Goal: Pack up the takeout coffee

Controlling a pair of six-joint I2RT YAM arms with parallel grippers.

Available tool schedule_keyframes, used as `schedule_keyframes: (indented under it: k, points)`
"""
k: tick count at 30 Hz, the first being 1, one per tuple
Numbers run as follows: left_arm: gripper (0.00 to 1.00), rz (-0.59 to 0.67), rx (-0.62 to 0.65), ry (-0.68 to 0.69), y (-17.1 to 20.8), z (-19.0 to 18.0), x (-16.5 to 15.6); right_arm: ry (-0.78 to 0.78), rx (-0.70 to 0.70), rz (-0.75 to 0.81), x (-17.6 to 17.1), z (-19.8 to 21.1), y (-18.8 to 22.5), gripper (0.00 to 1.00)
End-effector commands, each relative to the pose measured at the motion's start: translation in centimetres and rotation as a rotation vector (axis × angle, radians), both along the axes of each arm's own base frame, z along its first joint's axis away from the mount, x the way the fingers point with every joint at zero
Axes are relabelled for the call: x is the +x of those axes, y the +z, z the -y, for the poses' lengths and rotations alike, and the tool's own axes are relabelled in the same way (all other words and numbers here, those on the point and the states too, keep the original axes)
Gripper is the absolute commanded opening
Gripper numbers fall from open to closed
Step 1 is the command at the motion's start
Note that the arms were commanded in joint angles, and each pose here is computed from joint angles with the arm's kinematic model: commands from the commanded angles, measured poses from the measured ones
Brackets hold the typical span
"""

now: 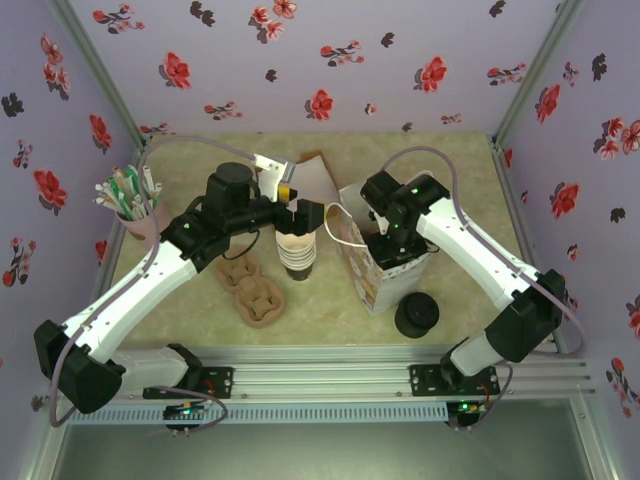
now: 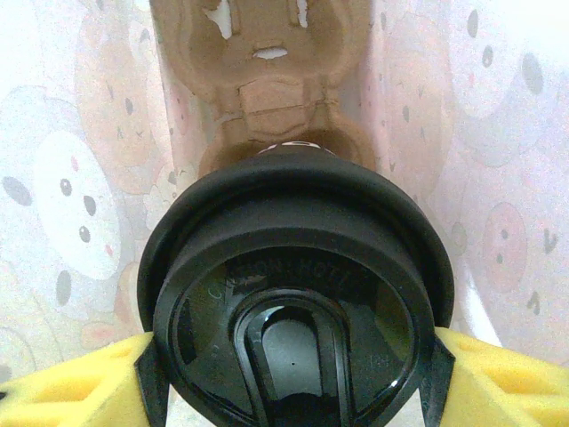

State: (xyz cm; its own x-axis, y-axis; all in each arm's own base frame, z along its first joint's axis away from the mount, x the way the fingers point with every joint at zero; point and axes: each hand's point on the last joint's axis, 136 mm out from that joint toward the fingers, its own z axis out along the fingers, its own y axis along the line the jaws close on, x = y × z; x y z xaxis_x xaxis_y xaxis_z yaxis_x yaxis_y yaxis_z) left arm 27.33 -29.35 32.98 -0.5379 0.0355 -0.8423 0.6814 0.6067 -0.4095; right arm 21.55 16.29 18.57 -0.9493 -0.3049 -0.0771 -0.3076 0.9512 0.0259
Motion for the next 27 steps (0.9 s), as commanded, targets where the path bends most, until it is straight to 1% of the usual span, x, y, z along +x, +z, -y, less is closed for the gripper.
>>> schedule_keyframes:
  k: [1, 9, 18, 27]
  points:
    - [0.99, 0.029, 0.002, -0.013, 1.1, 0.3, -0.2, 0.024, -0.007, 0.030, -0.1, 0.3, 0.4, 0.69]
    - [0.99, 0.024, 0.003, -0.017, 1.0, 0.4, -0.2, 0.021, -0.013, 0.015, -0.2, 0.3, -0.1, 0.69]
    - [0.99, 0.023, 0.006, -0.018, 0.9, 0.4, -0.3, 0.012, -0.020, -0.020, -0.3, 0.1, -1.6, 0.69]
    - [0.99, 0.025, 0.003, -0.017, 1.0, 0.4, -0.3, 0.011, -0.021, -0.032, -0.3, 0.0, -1.8, 0.69]
